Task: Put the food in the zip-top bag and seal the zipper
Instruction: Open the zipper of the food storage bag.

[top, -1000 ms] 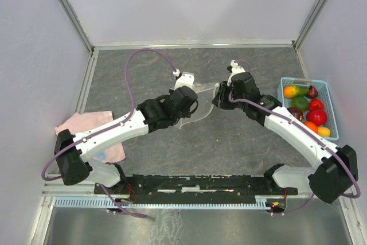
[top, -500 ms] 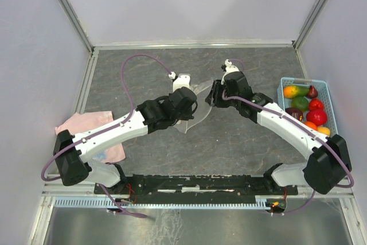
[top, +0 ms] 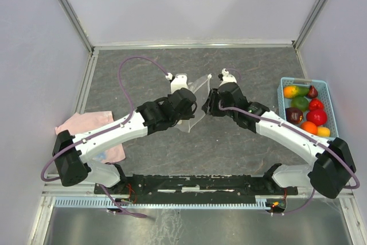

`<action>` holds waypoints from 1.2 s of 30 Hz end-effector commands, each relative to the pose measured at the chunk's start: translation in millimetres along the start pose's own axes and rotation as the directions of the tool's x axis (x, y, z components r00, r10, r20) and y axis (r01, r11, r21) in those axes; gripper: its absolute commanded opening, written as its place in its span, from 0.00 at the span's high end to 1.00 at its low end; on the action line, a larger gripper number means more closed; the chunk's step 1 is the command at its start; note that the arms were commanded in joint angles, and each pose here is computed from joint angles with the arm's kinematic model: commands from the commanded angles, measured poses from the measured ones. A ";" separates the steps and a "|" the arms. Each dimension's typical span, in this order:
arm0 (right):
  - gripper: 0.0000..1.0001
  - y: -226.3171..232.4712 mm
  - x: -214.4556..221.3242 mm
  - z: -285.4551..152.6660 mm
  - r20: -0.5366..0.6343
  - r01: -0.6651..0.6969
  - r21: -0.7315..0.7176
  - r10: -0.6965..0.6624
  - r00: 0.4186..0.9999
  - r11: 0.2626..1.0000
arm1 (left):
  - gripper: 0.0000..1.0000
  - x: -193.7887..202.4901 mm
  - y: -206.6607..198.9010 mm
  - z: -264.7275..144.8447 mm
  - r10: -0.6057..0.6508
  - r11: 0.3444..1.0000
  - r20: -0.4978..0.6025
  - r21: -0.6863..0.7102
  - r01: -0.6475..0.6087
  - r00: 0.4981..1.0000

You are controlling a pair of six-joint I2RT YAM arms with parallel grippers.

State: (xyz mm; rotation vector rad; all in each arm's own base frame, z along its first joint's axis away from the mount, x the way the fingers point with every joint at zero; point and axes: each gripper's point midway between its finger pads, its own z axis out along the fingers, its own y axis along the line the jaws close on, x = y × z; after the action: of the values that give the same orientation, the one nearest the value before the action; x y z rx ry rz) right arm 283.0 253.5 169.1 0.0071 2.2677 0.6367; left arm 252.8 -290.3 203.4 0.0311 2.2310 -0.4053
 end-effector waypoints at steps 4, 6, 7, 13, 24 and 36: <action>0.58 10.7 -2.7 4.5 0.077 -0.038 -0.020 0.040 0.996 0.999 | 0.97 -20.5 -6.5 -7.7 -0.109 0.994 0.080 0.037 0.106 0.991; 0.63 14.2 -3.8 6.9 0.080 -0.035 -0.028 0.037 0.996 0.999 | 0.97 -20.9 -5.7 -8.1 -0.106 0.994 0.082 0.036 0.104 0.991; 0.67 14.5 -3.3 8.8 0.074 -0.028 -0.023 0.029 0.997 0.999 | 0.97 -21.1 -5.6 -8.5 -0.100 0.995 0.082 0.038 0.097 0.992; 0.98 20.0 -10.4 3.2 0.055 0.026 -0.016 -0.025 0.998 1.000 | 0.82 -22.8 2.9 -9.9 -0.012 1.000 0.086 0.001 0.012 0.996; 0.98 31.1 -15.3 -12.4 0.031 0.089 -0.029 -0.089 0.996 0.996 | 0.49 -33.4 10.5 -3.9 0.133 0.987 0.077 -0.103 -0.125 0.988; 0.98 35.7 -12.4 -15.3 0.007 0.120 -0.043 -0.119 0.993 0.992 | 0.56 -43.2 16.5 7.8 0.275 0.941 0.037 -0.215 -0.261 0.961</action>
State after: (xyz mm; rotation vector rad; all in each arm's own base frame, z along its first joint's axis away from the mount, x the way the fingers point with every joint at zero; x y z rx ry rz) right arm 269.9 267.8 172.5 -0.1140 2.2967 0.5805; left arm 278.6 -282.0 213.2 0.1693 2.1945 -0.1323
